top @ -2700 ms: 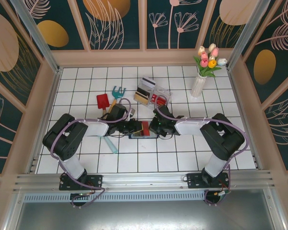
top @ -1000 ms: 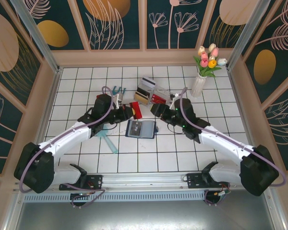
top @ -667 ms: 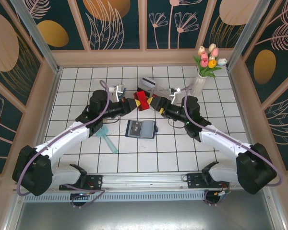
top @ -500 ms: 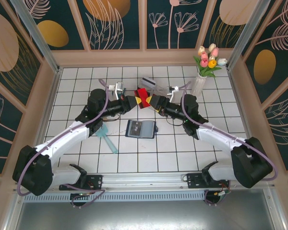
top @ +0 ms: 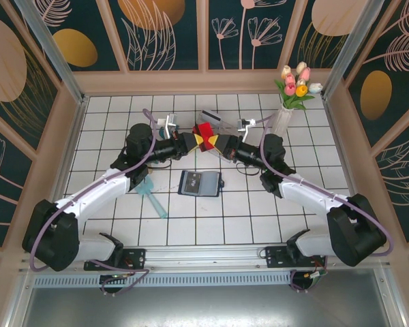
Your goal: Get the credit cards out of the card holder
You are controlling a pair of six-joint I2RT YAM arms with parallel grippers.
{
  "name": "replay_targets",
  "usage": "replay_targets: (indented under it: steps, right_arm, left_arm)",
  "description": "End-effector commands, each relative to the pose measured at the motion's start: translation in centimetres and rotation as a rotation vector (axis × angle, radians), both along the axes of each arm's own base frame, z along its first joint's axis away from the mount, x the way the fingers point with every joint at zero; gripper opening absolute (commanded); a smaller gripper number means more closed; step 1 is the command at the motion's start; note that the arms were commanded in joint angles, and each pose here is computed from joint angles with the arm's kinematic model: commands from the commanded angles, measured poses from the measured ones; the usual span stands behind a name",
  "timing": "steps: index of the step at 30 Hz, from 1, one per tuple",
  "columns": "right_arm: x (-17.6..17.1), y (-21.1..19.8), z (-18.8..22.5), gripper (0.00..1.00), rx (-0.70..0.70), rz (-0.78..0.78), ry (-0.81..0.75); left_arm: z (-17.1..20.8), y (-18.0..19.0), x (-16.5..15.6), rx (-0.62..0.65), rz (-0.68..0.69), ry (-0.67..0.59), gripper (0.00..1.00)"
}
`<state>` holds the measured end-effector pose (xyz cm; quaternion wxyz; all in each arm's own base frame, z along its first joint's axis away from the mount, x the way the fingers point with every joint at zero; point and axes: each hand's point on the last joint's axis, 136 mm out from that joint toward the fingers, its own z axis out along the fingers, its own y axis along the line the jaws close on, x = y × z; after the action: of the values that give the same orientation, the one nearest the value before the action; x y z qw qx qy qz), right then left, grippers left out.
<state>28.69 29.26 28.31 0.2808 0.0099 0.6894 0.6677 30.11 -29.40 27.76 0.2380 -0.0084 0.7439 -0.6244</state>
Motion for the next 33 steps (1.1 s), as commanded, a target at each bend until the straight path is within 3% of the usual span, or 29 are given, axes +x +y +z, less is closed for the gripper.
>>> replay_targets:
  steps: [1,5,13,17,20,26,33]
  right_arm:
    - [-0.2,-0.9,1.3,0.0,-0.005,-0.045,-0.106]
    - [0.2,-1.5,0.0,0.0,-0.136,-0.097,-0.158]
    - [2.1,-5.7,-0.7,0.0,-0.493,-0.259,-0.337]
    - [3.6,-7.5,-1.3,0.0,-0.693,-0.316,-0.389]
    - [4.3,-7.7,-2.0,0.0,-0.803,-0.297,-0.457]
    - [6.2,-7.3,-3.1,0.0,-0.943,-0.252,-0.606]
    - [8.2,-6.1,-5.6,0.0,-1.064,-0.029,-0.697]
  left_arm:
    - [-0.2,0.3,1.0,0.045,0.018,-0.014,0.27]
    - [-3.0,2.0,2.4,0.203,0.117,-0.009,0.67]
    - [-7.1,6.2,3.7,0.46,0.285,-0.014,0.98]
    - [-9.4,9.5,4.3,0.613,0.42,0.007,0.99]
    - [-10.8,10.5,4.0,0.671,0.437,0.019,0.99]
    - [-13.6,12.4,3.8,0.686,0.447,0.09,0.98]
    - [-15.5,13.4,3.3,0.657,0.412,0.139,0.99]
